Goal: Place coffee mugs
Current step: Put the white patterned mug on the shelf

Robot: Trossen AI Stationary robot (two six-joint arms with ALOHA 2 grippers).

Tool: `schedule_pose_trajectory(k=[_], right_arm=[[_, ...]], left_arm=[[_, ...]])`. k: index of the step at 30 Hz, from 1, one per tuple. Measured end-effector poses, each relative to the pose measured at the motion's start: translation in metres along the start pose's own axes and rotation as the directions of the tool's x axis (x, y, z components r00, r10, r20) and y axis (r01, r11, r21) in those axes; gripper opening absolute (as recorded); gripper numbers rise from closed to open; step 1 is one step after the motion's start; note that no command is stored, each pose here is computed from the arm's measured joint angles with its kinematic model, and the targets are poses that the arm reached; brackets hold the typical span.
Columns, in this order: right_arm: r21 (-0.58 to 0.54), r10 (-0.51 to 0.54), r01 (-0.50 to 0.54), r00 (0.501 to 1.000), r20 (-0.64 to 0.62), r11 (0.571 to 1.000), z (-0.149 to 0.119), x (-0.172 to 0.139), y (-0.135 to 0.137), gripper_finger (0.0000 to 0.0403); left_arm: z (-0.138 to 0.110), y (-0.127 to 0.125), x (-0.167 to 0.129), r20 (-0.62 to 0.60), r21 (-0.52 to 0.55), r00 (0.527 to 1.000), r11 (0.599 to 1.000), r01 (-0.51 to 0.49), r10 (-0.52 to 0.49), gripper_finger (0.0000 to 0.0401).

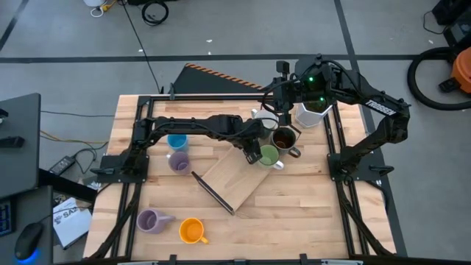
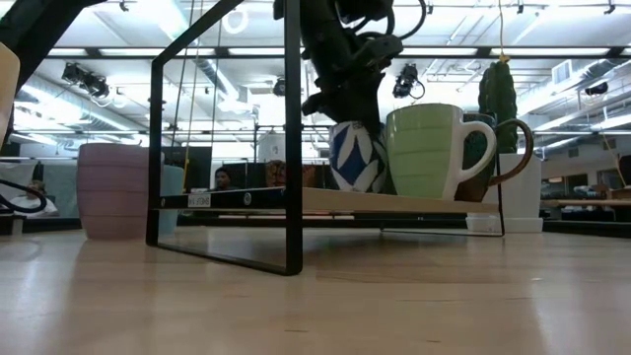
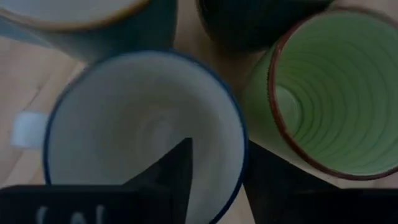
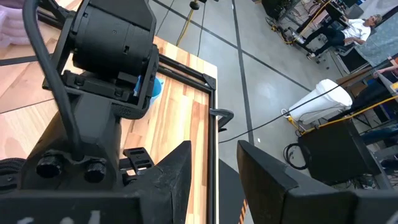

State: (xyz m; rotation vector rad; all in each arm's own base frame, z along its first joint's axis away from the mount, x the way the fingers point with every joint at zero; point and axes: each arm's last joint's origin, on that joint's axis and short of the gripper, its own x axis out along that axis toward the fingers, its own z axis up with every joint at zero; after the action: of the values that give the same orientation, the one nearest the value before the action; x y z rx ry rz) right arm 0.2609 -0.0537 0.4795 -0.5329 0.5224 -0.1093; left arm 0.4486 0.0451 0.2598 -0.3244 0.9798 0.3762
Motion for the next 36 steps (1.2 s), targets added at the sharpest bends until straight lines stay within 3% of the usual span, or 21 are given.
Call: schedule_pose_trajectory(k=[9,13,17,21,28,36], right_arm=[[0.000,0.000,0.000,1.000,0.000,1.000,0.000,0.000,0.000,0.0134],[0.011,0.006,-0.006,1.000,-0.009,1.000,-0.001,0.000,0.001,0.0134],[0.027,0.026,-0.025,0.999,-0.040,0.999,-0.004,0.000,0.003,0.0134],[0.037,0.023,-0.021,0.998,-0.054,0.999,-0.005,-0.002,0.003,0.0134],[0.104,0.001,0.001,1.000,-0.023,0.995,-0.002,-0.032,0.005,0.0134],[0.177,0.014,-0.023,0.998,0.053,0.984,0.002,-0.060,0.011,0.0134]], left_arm=[[0.015,-0.003,-0.023,0.028,0.060,0.999,0.998,0.017,-0.019,0.0137],[0.017,-0.002,-0.038,-0.015,0.182,1.000,0.983,0.003,0.000,0.0137],[0.014,0.005,-0.053,-0.088,0.316,0.992,0.947,-0.060,0.092,0.0137],[0.017,0.021,-0.063,-0.097,0.374,0.981,0.920,-0.121,0.168,0.0137],[0.024,0.045,-0.060,-0.119,0.407,0.988,0.912,-0.042,0.099,0.0137],[0.011,0.047,-0.051,-0.106,0.593,0.994,0.805,0.030,0.041,0.0137]])
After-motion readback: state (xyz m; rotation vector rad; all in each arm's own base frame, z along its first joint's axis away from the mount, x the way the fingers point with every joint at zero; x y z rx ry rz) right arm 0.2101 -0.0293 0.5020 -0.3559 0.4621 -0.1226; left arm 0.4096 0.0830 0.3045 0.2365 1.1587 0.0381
